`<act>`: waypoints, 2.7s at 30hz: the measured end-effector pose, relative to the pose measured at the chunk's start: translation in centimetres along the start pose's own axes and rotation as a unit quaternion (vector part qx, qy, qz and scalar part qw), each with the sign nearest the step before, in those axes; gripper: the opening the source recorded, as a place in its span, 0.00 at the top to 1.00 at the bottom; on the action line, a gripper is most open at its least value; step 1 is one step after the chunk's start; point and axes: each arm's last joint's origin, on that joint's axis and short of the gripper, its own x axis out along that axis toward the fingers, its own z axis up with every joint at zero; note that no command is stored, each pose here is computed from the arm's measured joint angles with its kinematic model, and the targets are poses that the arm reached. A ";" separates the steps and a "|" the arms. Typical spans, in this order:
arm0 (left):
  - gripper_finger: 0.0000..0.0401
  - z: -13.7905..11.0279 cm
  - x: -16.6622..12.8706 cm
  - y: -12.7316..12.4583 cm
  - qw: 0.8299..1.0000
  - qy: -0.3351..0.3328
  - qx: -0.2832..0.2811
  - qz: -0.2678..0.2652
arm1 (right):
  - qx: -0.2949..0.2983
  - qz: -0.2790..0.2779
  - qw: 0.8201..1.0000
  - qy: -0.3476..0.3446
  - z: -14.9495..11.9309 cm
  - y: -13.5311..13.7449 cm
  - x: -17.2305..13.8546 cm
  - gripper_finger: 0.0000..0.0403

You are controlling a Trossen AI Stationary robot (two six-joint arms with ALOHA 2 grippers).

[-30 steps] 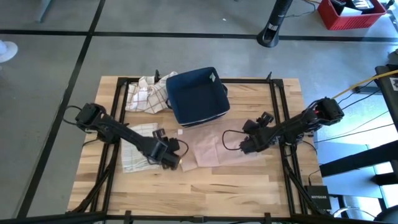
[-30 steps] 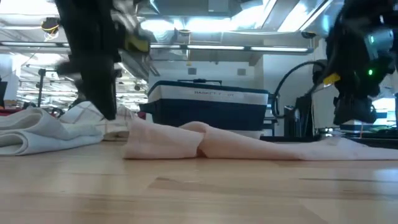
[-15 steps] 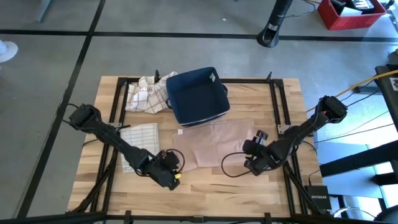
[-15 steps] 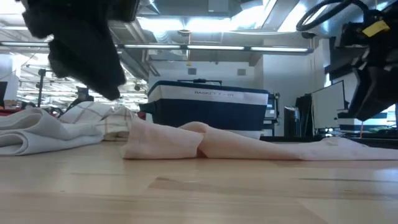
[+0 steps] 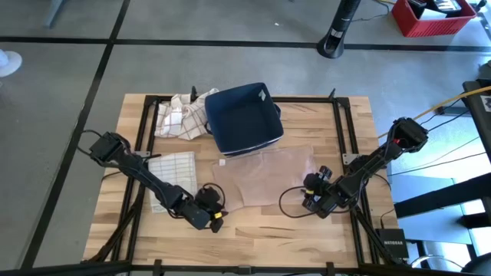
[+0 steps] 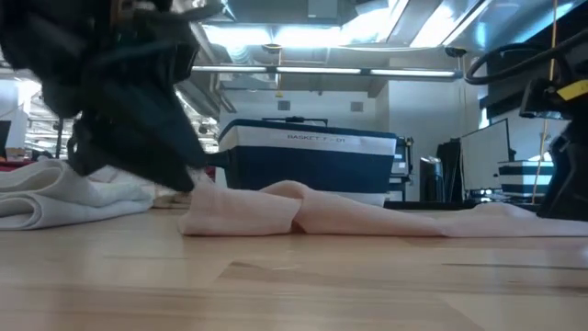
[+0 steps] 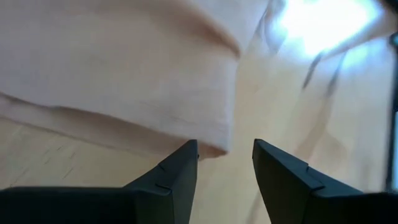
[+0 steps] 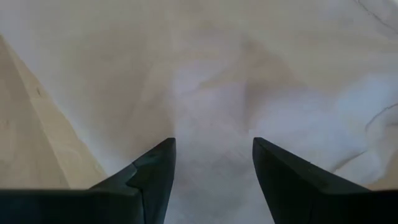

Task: Fold towel
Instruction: Fold the pink towel on the table

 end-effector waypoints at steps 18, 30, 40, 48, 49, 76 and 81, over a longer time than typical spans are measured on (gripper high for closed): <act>0.84 -0.9 1.7 0.2 0.996 -0.057 0.063 0.018 | -0.001 -0.006 1.000 -0.023 -0.4 -0.5 0.5 0.47; 0.99 -3.1 -0.3 -0.4 0.996 -0.015 0.083 0.008 | -0.010 -0.002 1.000 0.020 -0.7 -0.6 0.4 0.47; 0.99 -3.1 -0.4 -0.4 0.997 -0.014 0.078 0.010 | 0.005 -0.017 0.999 0.048 -0.9 -1.0 0.4 0.47; 0.82 -2.6 0.1 -0.2 0.997 0.024 0.078 -0.002 | 0.004 -0.015 0.999 0.039 -0.9 -1.0 0.5 0.47; 0.78 -2.5 0.1 -0.2 0.995 0.042 0.090 -0.010 | 0.004 -0.015 0.999 0.040 -0.9 -1.0 0.4 0.47; 0.66 0.2 1.0 2.1 0.985 0.125 0.111 0.036 | 0.056 0.132 0.989 0.043 0.0 4.2 0.5 0.47; 0.66 0.0 -0.8 1.4 0.977 0.180 0.114 -0.001 | 0.033 0.177 0.980 0.078 -0.4 6.0 -1.3 0.47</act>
